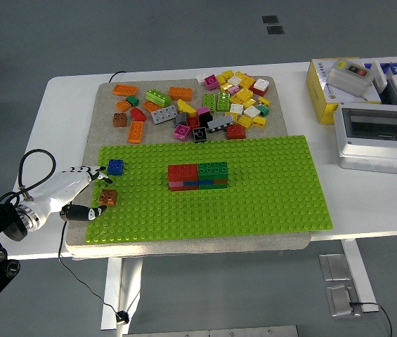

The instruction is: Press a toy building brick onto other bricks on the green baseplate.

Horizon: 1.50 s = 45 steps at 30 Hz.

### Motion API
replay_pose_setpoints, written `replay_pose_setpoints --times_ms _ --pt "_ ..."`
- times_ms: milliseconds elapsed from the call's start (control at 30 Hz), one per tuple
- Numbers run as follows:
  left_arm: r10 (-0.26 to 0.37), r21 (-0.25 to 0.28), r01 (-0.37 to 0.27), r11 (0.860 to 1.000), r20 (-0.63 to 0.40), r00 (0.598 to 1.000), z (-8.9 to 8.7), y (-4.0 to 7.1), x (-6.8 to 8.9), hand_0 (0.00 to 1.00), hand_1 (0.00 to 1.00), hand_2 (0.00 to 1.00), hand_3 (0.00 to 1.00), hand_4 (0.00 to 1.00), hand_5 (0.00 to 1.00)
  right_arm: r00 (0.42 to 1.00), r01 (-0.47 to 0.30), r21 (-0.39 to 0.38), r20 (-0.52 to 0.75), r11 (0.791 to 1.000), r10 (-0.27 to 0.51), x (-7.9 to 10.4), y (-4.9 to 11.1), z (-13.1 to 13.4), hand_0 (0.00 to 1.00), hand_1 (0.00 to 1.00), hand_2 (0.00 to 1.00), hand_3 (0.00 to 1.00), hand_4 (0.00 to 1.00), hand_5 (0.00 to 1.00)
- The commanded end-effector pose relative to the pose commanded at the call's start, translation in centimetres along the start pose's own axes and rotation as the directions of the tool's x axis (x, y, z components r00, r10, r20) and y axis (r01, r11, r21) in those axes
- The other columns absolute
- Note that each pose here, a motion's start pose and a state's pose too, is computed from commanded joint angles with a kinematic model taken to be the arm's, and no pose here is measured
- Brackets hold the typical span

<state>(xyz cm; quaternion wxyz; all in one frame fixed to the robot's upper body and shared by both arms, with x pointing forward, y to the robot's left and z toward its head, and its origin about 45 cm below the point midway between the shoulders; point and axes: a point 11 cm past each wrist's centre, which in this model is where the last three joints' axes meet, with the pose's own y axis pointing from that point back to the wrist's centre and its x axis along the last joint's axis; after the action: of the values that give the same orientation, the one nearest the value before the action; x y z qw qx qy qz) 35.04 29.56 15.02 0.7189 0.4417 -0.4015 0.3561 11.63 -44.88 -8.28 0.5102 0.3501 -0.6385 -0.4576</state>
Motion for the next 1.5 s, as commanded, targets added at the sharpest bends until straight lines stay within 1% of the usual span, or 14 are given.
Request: replay_pose_setpoints --times_ms 67,100,267,300,500,533,700,733,900,1100,1133,1300,1333,1500 --pt "0.001 -0.001 -0.001 1.000 -0.001 1.000 0.04 -0.03 0.01 0.998 0.966 0.972 0.724 0.700 0.230 1.000 0.000 0.000 0.000 1.000 0.000 0.00 0.00 -0.02 0.710 0.650 0.684 0.750 0.656 0.998" --pt "0.001 -0.002 -0.001 1.000 -0.003 1.000 0.06 -0.07 0.02 0.998 0.963 0.966 0.688 0.693 0.217 1.000 0.000 0.001 0.000 1.000 0.000 0.00 0.01 -0.03 0.710 0.650 0.684 0.750 0.656 0.998" --pt "-0.004 0.001 0.004 1.000 -0.009 1.000 0.05 -0.19 -0.09 0.998 0.963 0.966 0.688 0.693 0.217 1.000 0.001 0.003 0.002 1.000 -0.001 -0.03 0.02 -0.09 0.710 0.650 0.684 0.750 0.656 0.998" --pt "-0.005 0.001 0.005 1.000 -0.010 1.000 0.05 -0.21 -0.10 0.998 0.961 0.959 0.646 0.686 0.212 1.000 0.002 0.003 0.003 1.000 -0.002 -0.03 0.02 -0.10 0.710 0.649 0.685 0.750 0.655 0.998" --pt "-0.001 0.000 0.001 1.000 -0.014 1.000 0.04 -0.33 0.00 0.998 0.961 0.959 0.646 0.686 0.212 1.000 0.002 0.005 0.003 1.000 -0.002 0.00 0.04 -0.17 0.710 0.649 0.685 0.750 0.655 0.998" --pt "0.000 0.001 0.000 1.000 -0.015 1.000 0.03 -0.34 0.03 0.998 0.955 0.943 0.602 0.606 0.147 1.000 0.002 0.005 0.004 1.000 -0.002 0.01 0.04 -0.17 0.710 0.649 0.685 0.749 0.655 0.998" --pt "0.005 0.005 -0.005 1.000 -0.022 1.000 -0.14 -0.41 0.08 0.998 0.955 0.943 0.602 0.606 0.147 1.000 0.002 0.010 0.009 1.000 -0.002 0.08 0.05 -0.27 0.710 0.649 0.685 0.749 0.655 0.998" --pt "0.005 0.005 -0.005 1.000 -0.023 1.000 -0.16 -0.43 0.07 0.998 0.953 0.927 0.594 0.566 0.127 1.000 0.002 0.011 0.010 1.000 -0.002 0.07 0.06 -0.31 0.711 0.649 0.686 0.749 0.654 0.998" --pt "0.003 0.007 -0.002 1.000 -0.025 1.000 -0.18 -0.51 -0.10 0.998 0.953 0.927 0.594 0.566 0.127 1.000 0.003 0.017 0.014 1.000 -0.003 0.07 0.10 -0.49 0.711 0.649 0.686 0.749 0.654 0.998" --pt "-0.001 0.004 0.001 1.000 -0.028 1.000 -0.05 -0.63 -0.27 0.998 0.952 0.931 0.604 0.587 0.137 1.000 0.003 0.020 0.017 1.000 -0.003 0.08 0.11 -0.55 0.711 0.649 0.686 0.748 0.654 0.998" --pt "-0.002 0.005 0.002 1.000 -0.028 1.000 -0.05 -0.64 -0.29 0.998 0.953 0.933 0.630 0.613 0.150 1.000 0.003 0.020 0.017 1.000 -0.003 0.08 0.11 -0.56 0.711 0.649 0.686 0.748 0.654 0.998" --pt "-0.009 0.009 0.009 1.000 -0.029 1.000 -0.13 -0.65 -0.39 0.998 0.953 0.933 0.630 0.613 0.150 1.000 0.003 0.021 0.017 1.000 -0.003 0.08 0.12 -0.58 0.711 0.649 0.686 0.748 0.654 0.998" --pt "-0.009 0.009 0.009 1.000 -0.028 1.000 -0.13 -0.65 -0.38 0.998 0.952 0.942 0.708 0.636 0.166 1.000 0.003 0.021 0.017 1.000 -0.003 0.08 0.12 -0.59 0.711 0.649 0.686 0.748 0.654 0.998" --pt "-0.010 0.011 0.010 1.000 -0.029 1.000 -0.14 -0.66 -0.30 0.998 0.952 0.942 0.708 0.636 0.166 1.000 0.003 0.021 0.016 1.000 -0.003 0.06 0.13 -0.62 0.711 0.649 0.686 0.748 0.654 0.998"
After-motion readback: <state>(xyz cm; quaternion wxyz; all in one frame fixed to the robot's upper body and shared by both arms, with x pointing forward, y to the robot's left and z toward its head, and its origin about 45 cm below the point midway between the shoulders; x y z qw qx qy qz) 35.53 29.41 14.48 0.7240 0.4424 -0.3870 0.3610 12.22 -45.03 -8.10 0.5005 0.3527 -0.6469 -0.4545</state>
